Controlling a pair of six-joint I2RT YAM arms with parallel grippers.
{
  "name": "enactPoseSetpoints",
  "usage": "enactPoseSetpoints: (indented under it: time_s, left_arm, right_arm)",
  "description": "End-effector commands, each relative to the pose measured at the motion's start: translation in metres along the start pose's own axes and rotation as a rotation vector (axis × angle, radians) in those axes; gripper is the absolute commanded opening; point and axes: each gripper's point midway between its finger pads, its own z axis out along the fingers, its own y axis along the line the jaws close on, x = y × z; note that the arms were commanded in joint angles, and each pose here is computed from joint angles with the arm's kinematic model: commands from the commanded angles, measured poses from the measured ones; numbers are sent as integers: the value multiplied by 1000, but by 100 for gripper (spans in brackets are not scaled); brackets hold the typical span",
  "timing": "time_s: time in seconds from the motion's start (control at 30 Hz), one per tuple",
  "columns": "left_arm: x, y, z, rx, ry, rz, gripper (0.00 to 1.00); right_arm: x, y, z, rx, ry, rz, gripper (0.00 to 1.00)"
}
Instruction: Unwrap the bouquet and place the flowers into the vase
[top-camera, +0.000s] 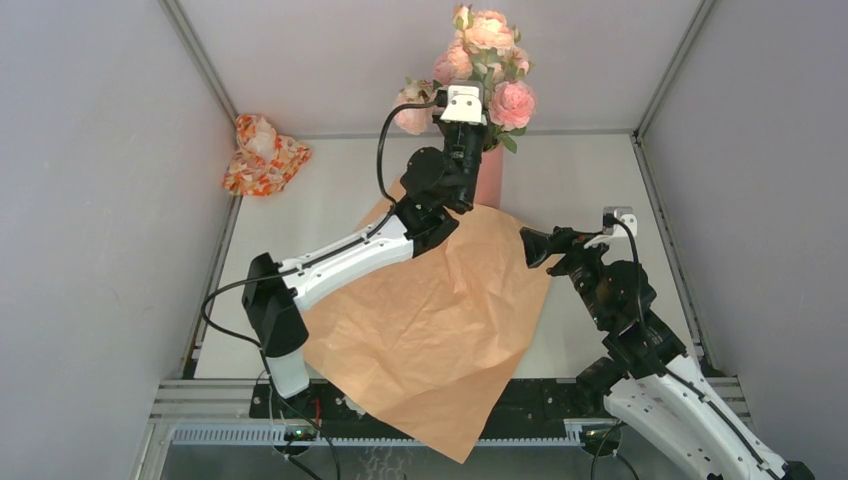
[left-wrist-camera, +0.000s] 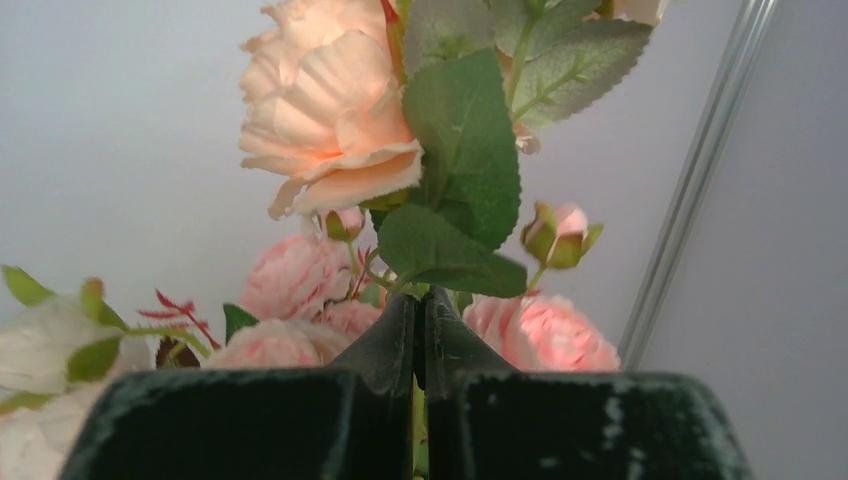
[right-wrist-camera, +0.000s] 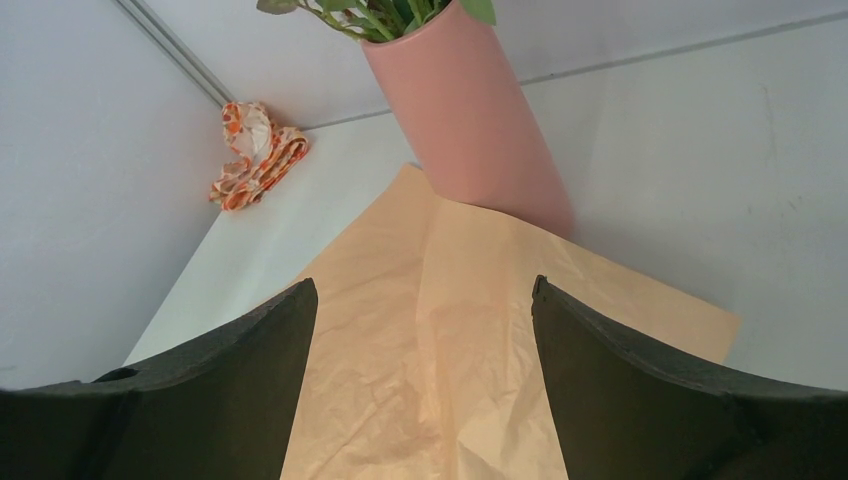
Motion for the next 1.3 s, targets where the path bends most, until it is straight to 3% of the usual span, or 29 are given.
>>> enactPoseSetpoints:
  time_s: [0.0, 0.53, 0.87, 1.27]
  left_arm:
    - [18, 10, -7, -44, 56, -57, 3]
    - [77, 16, -15, -92, 204, -63, 16]
    - [120, 13, -22, -99, 324, -85, 41]
    - [117, 21, -34, -112, 377, -106, 79]
  right_arm:
    - [-12, 4, -2, -19, -46, 31, 87]
    - [-12, 4, -10, -27, -50, 56, 87]
    - [-13, 4, -12, -28, -55, 67, 87]
    - [-14, 6, -14, -41, -56, 78, 92]
